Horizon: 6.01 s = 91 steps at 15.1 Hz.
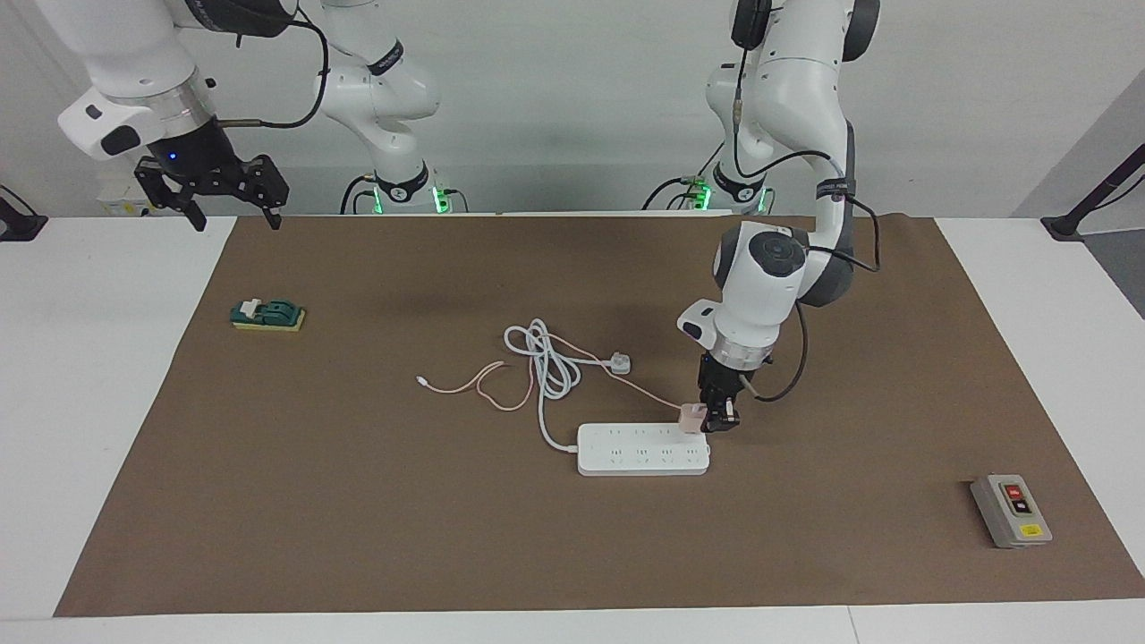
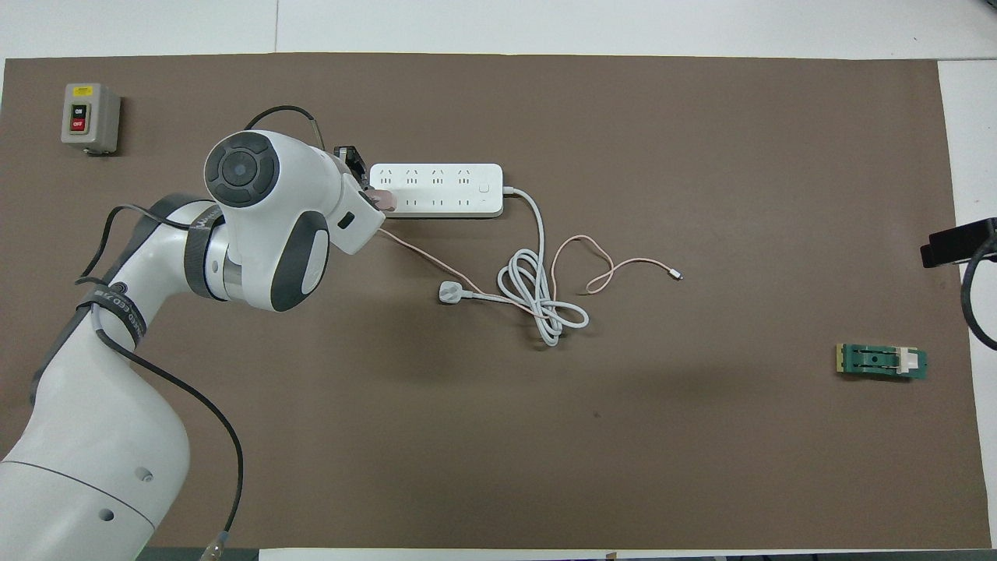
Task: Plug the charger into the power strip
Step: 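Push the pink charger into the strip's nearest end socket with the left gripper, then open the left gripper and pull it back from the charger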
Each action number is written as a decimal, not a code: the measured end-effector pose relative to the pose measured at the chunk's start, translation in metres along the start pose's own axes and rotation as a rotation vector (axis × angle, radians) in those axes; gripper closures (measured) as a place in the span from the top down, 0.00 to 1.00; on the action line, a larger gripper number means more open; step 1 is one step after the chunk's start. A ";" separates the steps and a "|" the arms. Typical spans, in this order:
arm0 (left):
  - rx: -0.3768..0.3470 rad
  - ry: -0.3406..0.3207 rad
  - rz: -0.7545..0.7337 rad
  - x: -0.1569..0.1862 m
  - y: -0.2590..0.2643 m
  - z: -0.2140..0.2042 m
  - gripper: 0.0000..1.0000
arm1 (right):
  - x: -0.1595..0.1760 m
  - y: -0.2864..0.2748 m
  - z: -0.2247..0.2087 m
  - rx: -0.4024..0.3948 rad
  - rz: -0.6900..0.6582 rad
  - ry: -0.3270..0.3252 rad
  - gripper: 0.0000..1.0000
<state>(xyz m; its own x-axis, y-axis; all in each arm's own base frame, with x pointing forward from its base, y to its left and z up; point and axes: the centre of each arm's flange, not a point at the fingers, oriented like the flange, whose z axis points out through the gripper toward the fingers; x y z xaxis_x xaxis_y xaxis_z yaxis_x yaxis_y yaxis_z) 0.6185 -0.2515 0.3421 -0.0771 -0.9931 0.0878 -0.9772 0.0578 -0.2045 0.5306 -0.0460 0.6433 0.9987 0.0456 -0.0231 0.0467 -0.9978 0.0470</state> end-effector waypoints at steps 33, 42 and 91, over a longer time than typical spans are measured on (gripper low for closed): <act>-0.182 0.008 -0.094 -0.004 -0.028 0.020 0.31 | 0.001 -0.008 0.000 0.055 -0.005 0.006 1.00; -0.208 0.058 -0.146 0.006 -0.027 0.004 0.88 | 0.000 -0.008 0.000 0.056 -0.005 0.001 1.00; -0.179 -0.385 -1.717 -0.130 0.004 -0.244 1.00 | 0.000 -0.007 0.000 0.056 -0.003 0.001 1.00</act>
<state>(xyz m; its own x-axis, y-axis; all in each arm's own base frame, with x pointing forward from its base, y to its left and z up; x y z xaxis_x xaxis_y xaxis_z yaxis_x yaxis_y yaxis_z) 0.5767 -0.0971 0.5676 0.9841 0.0955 -0.1499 0.0912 -0.9952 -0.0349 0.5304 -0.0386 0.6426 0.9986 0.0487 -0.0220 0.0485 -0.9988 -0.0092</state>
